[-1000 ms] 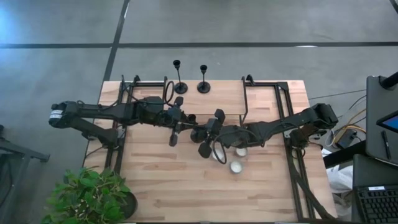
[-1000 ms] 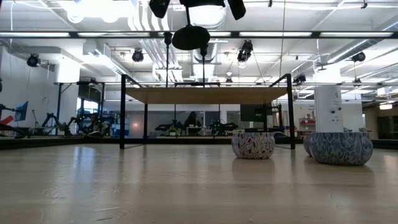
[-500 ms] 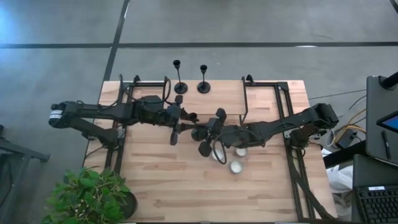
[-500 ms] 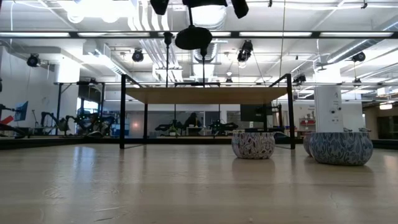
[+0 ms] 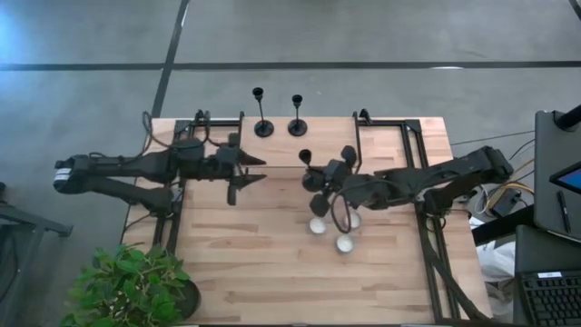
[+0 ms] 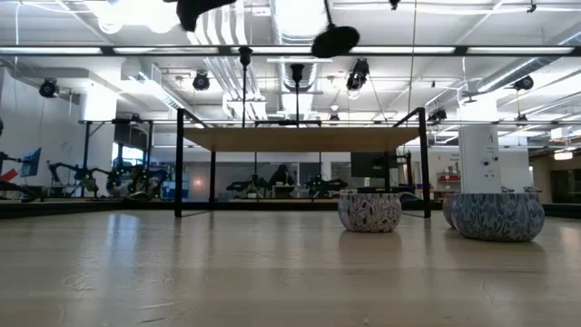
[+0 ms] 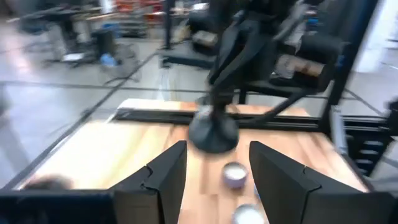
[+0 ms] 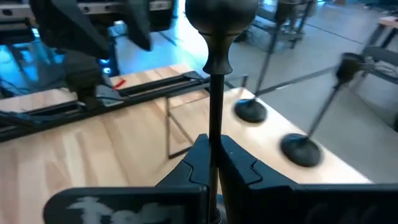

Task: Pick & Place candle stick holders
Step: Align the black candle holder with the other candle holder on the shelf

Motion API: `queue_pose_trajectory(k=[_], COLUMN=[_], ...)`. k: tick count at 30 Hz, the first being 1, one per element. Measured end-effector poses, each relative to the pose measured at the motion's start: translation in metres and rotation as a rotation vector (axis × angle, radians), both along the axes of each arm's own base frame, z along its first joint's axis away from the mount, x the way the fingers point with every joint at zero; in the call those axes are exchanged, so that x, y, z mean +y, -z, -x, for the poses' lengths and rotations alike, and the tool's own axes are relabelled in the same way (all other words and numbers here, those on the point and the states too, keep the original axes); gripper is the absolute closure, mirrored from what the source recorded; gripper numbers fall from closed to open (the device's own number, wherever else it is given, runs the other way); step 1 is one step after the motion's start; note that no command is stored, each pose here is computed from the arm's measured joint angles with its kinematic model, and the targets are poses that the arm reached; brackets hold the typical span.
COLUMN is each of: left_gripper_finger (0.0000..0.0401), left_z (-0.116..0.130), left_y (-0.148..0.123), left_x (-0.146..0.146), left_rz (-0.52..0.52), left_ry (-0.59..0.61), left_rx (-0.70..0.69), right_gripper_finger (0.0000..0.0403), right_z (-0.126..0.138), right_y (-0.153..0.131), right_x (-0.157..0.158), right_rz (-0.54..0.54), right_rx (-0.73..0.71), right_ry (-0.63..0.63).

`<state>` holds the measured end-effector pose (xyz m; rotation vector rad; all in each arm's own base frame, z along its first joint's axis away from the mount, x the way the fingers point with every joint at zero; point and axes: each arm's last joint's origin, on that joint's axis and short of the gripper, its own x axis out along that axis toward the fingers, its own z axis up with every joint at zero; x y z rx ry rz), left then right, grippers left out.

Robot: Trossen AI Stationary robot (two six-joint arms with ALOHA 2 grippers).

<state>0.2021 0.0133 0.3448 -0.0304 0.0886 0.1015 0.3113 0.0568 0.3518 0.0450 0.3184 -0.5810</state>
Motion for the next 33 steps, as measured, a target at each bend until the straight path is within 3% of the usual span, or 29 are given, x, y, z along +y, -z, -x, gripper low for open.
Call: queue_pose_trajectory(k=[3,6,11,15,19,22,26,33], left_gripper_finger=[0.0220,0.0220,0.0220,0.0220,0.0220,0.0220,0.0220,0.0220], left_z=[0.018,0.035,0.056,0.064,0.068,0.072,0.080,0.088], left_y=[0.008,0.016,0.043,0.076,0.113,0.131,0.152,0.176], left_x=[0.001,-0.001,-0.006,-0.005,-0.006,-0.009,-0.010,-0.009], left_rz=[0.012,-0.002,-0.106,-0.192,-0.168,-0.169,-0.143,-0.172], left_ry=[-0.063,-0.030,0.070,0.044,0.095,0.163,0.158,0.127], left_rx=[-0.025,-0.053,-0.048,0.031,0.094,0.003,-0.113,-0.085], right_gripper_finger=[0.0395,0.0395,0.0395,0.0395,0.0395,0.0395,0.0395,0.0394], right_z=[0.009,0.015,0.020,0.021,0.021,0.021,0.022,0.024], right_y=[-0.005,-0.007,-0.009,-0.010,-0.009,-0.009,-0.009,-0.007], right_x=[-0.002,-0.004,-0.007,-0.007,-0.007,-0.007,-0.007,-0.010], right_rz=[0.014,0.024,0.028,0.028,0.030,0.033,0.037,0.038], right_rx=[0.014,0.031,0.032,0.030,0.032,0.033,0.034,0.060], right_ry=[0.020,0.032,0.055,0.057,0.061,0.068,0.077,0.089])
